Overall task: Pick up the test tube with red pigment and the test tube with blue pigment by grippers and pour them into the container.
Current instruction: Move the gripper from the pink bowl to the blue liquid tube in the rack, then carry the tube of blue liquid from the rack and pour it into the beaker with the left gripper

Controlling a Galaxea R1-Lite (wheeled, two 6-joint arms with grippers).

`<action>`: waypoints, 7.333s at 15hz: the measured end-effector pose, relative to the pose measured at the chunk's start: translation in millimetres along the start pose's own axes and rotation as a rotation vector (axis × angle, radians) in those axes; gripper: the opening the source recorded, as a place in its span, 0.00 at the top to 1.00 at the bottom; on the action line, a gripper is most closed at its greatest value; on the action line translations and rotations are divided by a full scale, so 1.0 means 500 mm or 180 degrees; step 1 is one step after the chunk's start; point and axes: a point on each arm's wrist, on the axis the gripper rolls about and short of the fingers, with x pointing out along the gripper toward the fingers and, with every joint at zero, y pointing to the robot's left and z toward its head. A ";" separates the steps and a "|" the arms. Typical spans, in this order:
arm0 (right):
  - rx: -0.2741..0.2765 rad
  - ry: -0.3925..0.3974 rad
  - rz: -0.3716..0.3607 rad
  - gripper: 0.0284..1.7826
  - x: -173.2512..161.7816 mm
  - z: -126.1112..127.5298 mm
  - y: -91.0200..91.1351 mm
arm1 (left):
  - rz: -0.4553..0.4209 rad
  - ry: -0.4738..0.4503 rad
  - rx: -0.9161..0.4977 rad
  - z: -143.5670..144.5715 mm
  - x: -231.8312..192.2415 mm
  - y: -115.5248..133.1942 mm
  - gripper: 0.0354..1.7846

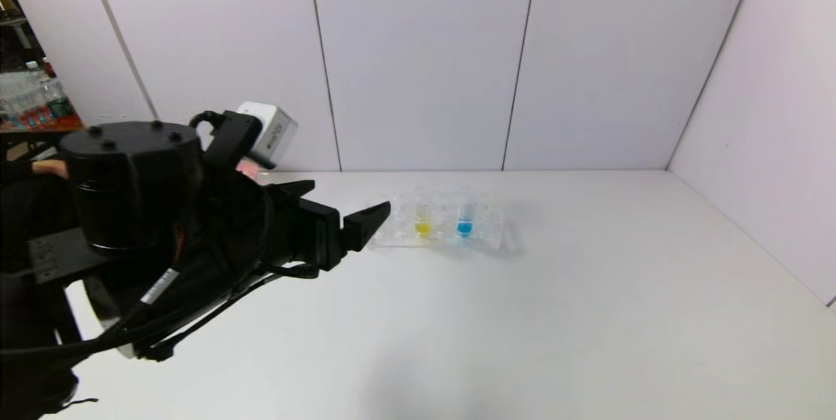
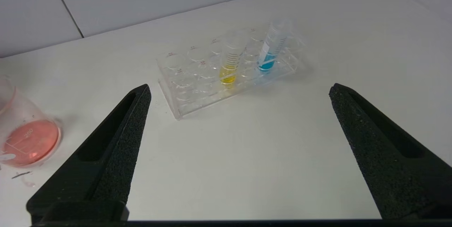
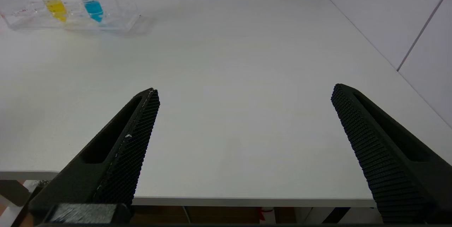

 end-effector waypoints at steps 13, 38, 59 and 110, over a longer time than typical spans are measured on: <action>0.0000 0.0000 0.0001 0.00 0.000 0.000 0.000 | 0.0085 0.0114 -0.0034 -0.078 0.194 -0.114 0.01; 0.0000 0.0000 0.0000 0.00 0.000 0.000 0.000 | 0.0093 0.0178 -0.0101 -0.152 0.404 -0.159 0.01; 0.0000 0.0000 0.0001 0.00 0.000 0.000 0.000 | 0.0065 0.0204 -0.0059 -0.169 0.444 -0.169 0.01; 0.0000 0.0000 0.0001 0.00 0.000 0.000 0.000 | 0.0246 -0.0309 0.0224 0.051 0.320 -0.109 0.77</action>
